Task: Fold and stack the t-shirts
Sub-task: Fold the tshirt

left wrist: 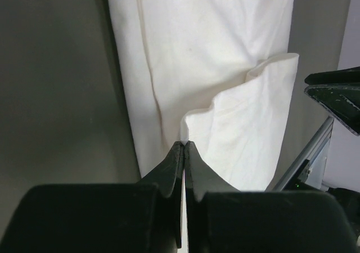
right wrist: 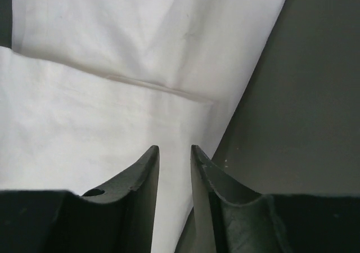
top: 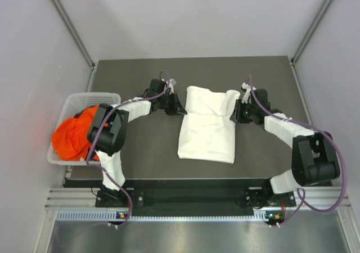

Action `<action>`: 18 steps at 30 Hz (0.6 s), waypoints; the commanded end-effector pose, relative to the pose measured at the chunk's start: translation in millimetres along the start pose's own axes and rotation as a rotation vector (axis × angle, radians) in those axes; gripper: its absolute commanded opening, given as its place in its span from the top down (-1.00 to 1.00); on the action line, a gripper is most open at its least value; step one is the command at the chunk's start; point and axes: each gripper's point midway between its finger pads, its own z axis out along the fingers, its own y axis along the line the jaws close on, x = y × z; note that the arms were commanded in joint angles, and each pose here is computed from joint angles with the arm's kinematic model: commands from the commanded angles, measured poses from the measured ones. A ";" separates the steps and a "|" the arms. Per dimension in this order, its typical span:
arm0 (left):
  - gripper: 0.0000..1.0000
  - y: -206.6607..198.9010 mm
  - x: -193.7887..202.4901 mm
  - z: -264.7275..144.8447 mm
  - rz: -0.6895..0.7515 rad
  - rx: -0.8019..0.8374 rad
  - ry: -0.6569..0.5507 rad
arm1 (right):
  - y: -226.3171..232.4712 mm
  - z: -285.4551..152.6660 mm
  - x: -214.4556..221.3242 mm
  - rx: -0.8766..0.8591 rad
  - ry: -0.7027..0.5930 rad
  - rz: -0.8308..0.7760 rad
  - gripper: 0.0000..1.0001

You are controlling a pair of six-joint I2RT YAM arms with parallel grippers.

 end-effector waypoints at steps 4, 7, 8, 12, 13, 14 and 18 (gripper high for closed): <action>1.00 -38.4 -27.2 -9.0 0.072 0.086 -0.064 | 0.2 -3.6 -10.3 0.008 -0.052 -0.011 0.90; 1.00 -34.9 -23.7 -6.5 0.064 0.080 -0.056 | 1.3 -3.5 -9.8 -0.001 -0.056 -0.018 0.92; 1.00 -34.7 -22.9 -6.0 0.064 0.079 -0.054 | 1.2 -2.3 -8.4 -0.002 -0.050 -0.025 0.83; 1.00 -32.5 -20.8 -4.8 0.062 0.073 -0.052 | -5.0 2.5 -9.3 0.022 -0.029 -0.038 0.31; 1.00 -33.7 -20.6 -4.7 0.063 0.076 -0.051 | -7.2 4.2 -9.4 0.035 -0.026 -0.043 0.29; 1.00 -33.2 -20.1 -4.6 0.062 0.075 -0.050 | -9.0 6.0 -8.7 0.043 -0.018 -0.043 0.27; 1.00 -32.2 -20.2 -3.5 0.061 0.072 -0.049 | -10.3 11.4 -13.5 0.045 -0.022 -0.054 0.22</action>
